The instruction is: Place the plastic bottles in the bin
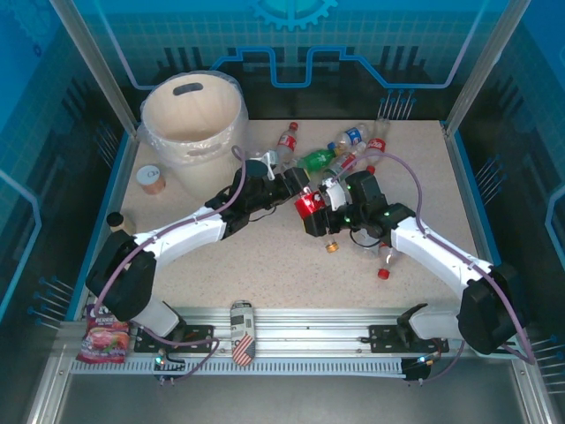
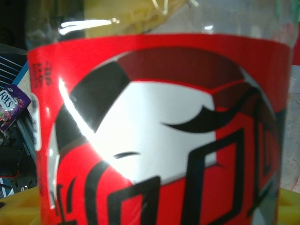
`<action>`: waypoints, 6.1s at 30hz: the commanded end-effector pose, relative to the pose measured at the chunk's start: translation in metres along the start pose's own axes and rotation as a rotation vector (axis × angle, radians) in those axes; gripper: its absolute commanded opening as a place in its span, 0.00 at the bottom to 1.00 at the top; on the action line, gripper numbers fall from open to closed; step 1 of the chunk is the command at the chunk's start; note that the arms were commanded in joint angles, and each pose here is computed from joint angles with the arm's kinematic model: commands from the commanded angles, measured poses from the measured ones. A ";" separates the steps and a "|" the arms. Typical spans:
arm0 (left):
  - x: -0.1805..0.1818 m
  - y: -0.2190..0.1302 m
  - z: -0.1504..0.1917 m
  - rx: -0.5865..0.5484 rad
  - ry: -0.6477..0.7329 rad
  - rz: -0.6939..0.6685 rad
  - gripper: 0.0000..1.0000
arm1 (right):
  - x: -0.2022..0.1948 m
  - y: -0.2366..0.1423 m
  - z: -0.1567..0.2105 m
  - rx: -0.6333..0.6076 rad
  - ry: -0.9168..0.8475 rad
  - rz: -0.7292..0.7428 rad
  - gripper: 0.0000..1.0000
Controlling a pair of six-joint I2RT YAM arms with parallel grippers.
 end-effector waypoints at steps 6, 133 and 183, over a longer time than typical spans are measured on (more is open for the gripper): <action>-0.015 -0.003 -0.021 -0.065 0.034 0.011 0.53 | 0.009 -0.021 -0.012 -0.017 -0.026 -0.036 0.99; 0.015 -0.139 -0.033 -0.045 0.492 -0.380 0.99 | -0.217 -0.109 0.128 0.193 0.760 0.868 0.85; 0.003 -0.029 0.016 0.041 0.056 0.174 0.99 | 0.017 -0.036 -0.002 0.010 0.006 -0.067 0.41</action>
Point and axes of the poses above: each hand's point on the last joint's axis, 136 mm out from that joint toward the fingers, its own y axis out along the fingers, its own x axis along the line the jaws close on, z = x × y, the point moved 2 cm from there along -y, back along the fingers, and after that the axes turned 3 degrees about y, right-handed, at the moved point
